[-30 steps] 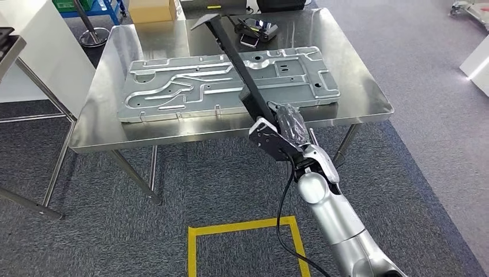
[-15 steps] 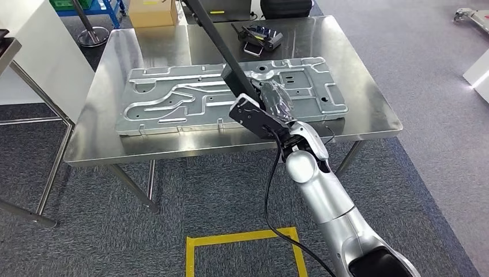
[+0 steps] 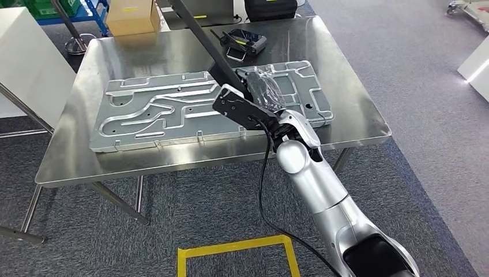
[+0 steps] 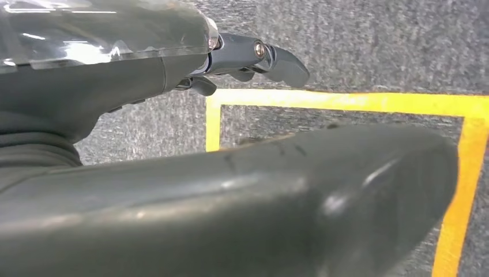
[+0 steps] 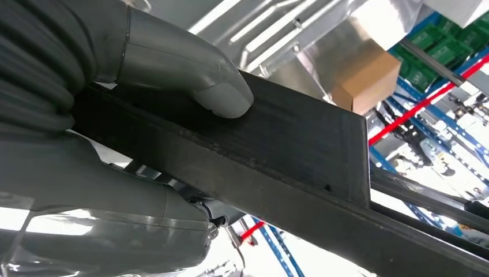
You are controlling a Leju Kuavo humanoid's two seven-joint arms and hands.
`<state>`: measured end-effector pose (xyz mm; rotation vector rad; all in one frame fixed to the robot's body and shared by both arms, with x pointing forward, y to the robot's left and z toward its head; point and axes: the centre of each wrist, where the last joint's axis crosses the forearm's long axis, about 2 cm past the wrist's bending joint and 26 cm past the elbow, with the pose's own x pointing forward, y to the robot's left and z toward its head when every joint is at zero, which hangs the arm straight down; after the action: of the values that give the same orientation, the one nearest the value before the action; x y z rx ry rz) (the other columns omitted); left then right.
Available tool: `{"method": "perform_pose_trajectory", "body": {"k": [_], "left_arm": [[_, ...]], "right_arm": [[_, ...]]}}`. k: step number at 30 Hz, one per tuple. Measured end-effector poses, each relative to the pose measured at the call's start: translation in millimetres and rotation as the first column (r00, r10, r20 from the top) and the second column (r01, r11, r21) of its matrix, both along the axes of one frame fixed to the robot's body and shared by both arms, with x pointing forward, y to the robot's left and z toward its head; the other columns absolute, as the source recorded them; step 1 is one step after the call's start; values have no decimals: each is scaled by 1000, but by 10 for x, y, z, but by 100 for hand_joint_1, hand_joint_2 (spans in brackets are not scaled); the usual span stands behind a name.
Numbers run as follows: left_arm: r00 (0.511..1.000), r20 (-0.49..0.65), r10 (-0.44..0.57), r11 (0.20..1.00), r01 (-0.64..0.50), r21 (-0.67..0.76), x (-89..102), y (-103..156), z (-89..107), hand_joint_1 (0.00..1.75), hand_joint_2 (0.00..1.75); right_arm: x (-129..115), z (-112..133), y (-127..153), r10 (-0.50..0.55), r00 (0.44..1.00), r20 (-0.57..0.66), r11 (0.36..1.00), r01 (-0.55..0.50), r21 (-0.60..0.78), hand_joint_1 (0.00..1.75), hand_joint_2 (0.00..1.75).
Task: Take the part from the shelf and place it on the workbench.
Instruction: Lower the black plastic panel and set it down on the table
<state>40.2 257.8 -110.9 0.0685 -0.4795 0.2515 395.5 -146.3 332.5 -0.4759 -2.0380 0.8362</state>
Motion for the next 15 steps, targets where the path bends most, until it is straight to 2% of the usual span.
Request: {"method": "perform_pose_trajectory", "body": {"k": [15], "left_arm": [[1000, -5, 1, 1000, -1, -5, 12, -4, 2, 0, 0]], "right_arm": [[70, 58, 48, -15, 999, -36, 998, 12, -66, 175, 175]]}}
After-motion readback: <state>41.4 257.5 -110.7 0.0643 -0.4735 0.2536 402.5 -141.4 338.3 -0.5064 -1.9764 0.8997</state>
